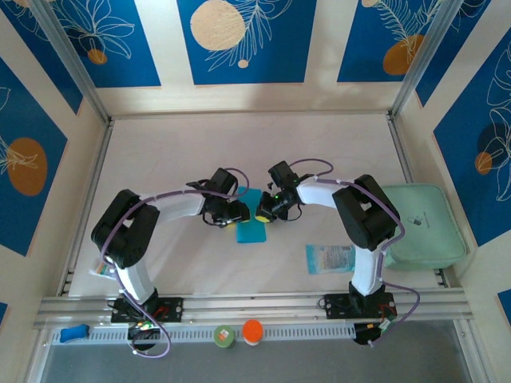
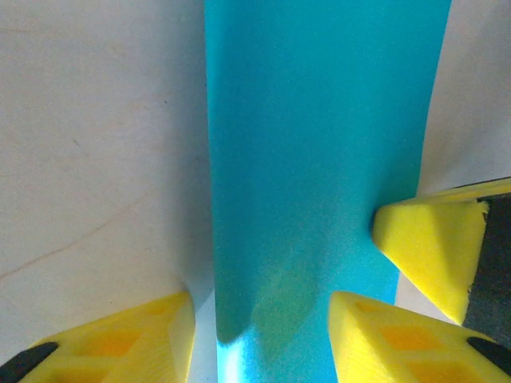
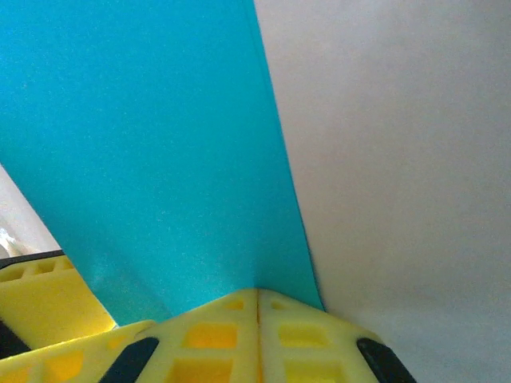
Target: Fold a paper plane with a square sheet of paper (pick it up from the middle)
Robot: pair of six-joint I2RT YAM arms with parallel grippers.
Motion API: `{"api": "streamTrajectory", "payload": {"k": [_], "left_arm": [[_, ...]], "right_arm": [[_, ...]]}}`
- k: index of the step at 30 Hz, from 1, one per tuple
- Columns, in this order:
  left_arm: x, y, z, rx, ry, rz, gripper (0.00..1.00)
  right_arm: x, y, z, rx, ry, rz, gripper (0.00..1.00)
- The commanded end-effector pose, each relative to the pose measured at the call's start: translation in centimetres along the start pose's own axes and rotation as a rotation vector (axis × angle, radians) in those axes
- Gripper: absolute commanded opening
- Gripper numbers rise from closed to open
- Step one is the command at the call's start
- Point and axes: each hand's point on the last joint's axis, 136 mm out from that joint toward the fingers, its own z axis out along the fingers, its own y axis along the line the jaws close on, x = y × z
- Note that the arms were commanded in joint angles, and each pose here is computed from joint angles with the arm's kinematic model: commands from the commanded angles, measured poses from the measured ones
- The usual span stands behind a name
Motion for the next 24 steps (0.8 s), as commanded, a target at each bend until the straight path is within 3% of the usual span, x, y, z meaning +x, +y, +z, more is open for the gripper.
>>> {"api": "streamTrajectory", "payload": {"k": [1,6,10,18,24], "left_arm": [[0.4,0.3,1.0,-0.028,0.011,-0.01,0.43],[0.7,1.4,1.1,-0.09,0.024,0.015,0.35],[1.0,2.0,1.4,-0.116,0.042,0.042,0.32],[1.7,2.9,1.9,-0.146,0.093,0.098,0.31],[2.2,4.0,2.2,-0.184,0.101,0.062,0.32]], "right_arm": [[0.5,0.2,-0.1,-0.022,0.035,0.023,0.09],[-0.7,2.7,-3.6,-0.116,-0.046,-0.02,0.17],[-1.8,2.2,-6.1,-0.136,-0.135,-0.025,0.24],[-2.3,-1.0,-7.6,-0.089,-0.185,0.005,0.24],[-1.7,-2.1,-7.2,-0.078,-0.176,0.019,0.23]]}}
